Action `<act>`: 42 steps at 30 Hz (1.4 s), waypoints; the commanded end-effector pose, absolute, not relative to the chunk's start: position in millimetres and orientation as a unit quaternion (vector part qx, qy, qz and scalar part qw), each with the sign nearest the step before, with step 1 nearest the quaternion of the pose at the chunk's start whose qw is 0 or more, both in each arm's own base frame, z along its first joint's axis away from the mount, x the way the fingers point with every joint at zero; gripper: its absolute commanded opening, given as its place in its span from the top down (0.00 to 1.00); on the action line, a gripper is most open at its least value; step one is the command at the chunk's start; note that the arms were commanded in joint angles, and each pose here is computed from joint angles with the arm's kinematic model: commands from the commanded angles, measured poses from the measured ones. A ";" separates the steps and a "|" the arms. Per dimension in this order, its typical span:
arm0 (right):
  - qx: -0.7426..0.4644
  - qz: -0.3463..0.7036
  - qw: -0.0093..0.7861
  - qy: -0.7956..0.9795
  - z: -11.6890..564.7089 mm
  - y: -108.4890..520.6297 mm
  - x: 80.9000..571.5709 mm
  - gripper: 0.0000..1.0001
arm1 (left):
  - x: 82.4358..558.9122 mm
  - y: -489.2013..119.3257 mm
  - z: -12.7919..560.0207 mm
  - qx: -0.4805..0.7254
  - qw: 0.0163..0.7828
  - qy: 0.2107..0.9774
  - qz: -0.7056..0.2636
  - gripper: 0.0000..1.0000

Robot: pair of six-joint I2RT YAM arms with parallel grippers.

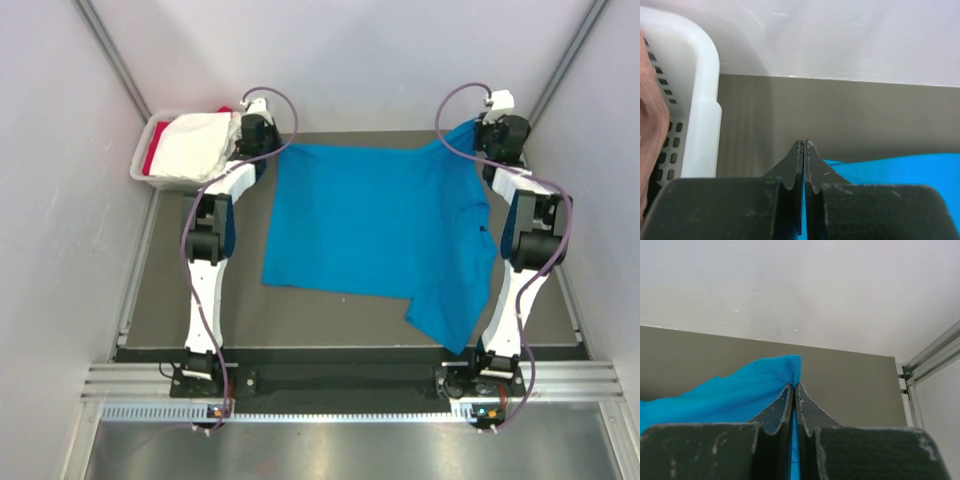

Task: Fold and stack the t-shirts
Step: Flatten the tshirt out, then fold the tshirt

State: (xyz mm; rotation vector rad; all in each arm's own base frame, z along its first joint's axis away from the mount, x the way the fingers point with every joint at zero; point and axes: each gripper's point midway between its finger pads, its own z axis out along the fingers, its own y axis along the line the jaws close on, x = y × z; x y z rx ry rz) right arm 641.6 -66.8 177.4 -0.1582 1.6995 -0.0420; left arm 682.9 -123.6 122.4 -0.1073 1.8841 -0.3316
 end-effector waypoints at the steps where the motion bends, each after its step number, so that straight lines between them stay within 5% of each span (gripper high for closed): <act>1: -0.069 -0.008 0.696 0.714 214.2 -62.2 653.9 1.00 | 688.7 -119.4 133.0 -0.049 0.590 0.794 -0.136 1.00; 42: -0.030 0.009 0.707 0.706 209.7 -62.9 637.0 1.00 | 677.9 -117.8 146.9 -0.106 0.597 0.774 -0.182 1.00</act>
